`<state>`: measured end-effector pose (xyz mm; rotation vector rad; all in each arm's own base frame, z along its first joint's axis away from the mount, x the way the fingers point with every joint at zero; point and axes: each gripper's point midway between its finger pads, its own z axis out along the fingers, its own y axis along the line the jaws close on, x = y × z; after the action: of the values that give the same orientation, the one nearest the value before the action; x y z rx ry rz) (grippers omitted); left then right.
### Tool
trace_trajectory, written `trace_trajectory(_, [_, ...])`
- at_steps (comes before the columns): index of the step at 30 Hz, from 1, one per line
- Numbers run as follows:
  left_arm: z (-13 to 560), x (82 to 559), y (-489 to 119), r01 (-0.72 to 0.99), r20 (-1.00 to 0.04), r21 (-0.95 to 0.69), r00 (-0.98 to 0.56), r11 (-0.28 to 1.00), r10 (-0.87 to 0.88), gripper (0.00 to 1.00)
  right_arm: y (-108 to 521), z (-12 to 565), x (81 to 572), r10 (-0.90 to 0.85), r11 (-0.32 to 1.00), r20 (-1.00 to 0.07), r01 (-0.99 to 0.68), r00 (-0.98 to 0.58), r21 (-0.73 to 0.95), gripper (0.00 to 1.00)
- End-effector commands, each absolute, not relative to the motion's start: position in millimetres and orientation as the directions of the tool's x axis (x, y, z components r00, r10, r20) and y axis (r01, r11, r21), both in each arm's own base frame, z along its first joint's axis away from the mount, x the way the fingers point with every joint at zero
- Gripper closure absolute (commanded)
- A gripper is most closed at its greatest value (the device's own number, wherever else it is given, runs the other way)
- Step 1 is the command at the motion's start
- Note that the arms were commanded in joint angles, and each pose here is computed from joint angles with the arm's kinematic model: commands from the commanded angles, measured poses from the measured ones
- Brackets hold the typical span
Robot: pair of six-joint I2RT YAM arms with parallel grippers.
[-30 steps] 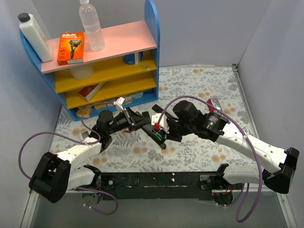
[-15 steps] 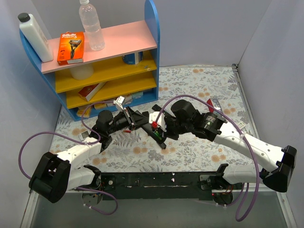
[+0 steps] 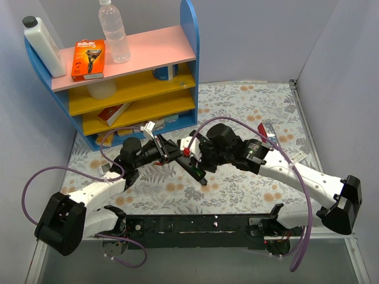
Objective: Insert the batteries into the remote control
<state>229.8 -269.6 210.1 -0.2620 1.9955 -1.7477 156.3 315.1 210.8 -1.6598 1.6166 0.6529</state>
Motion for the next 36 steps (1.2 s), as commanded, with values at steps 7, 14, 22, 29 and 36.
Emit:
trace_trajectory(7, [191.5, 237.2, -241.9, 0.241, -0.42, -0.894, -0.748, 0.378, -0.515, 1.0, 329.3, 230.7, 162.6, -0.527, 0.209, -0.844, -0.978, -0.094, -0.021, 0.68])
trace_trajectory(14, [148.4, 243.6, -215.1, 0.152, -0.468, -0.842, -0.682, 0.517, -0.561, 1.0, 308.2, 223.3, 171.3, -0.487, 0.406, -0.839, -0.914, -0.243, 0.029, 0.5])
trace_trajectory(22, [123.1, 246.1, -193.1, 0.067, -0.497, -0.798, -0.636, 0.599, -0.591, 1.0, 276.1, 140.6, 166.3, -0.557, 0.586, -0.674, -0.805, -0.486, 0.096, 0.41])
trace_trajectory(29, [114.2, 244.4, -186.2, 0.031, -0.498, -0.782, -0.632, 0.623, -0.594, 1.0, 270.7, 92.7, 164.0, -0.569, 0.661, -0.567, -0.741, -0.596, 0.117, 0.38])
trace_trajectory(36, [112.6, 241.9, -182.2, 0.013, -0.497, -0.775, -0.63, 0.631, -0.597, 1.0, 260.0, 51.6, 154.4, -0.608, 0.689, -0.449, -0.716, -0.655, 0.113, 0.37])
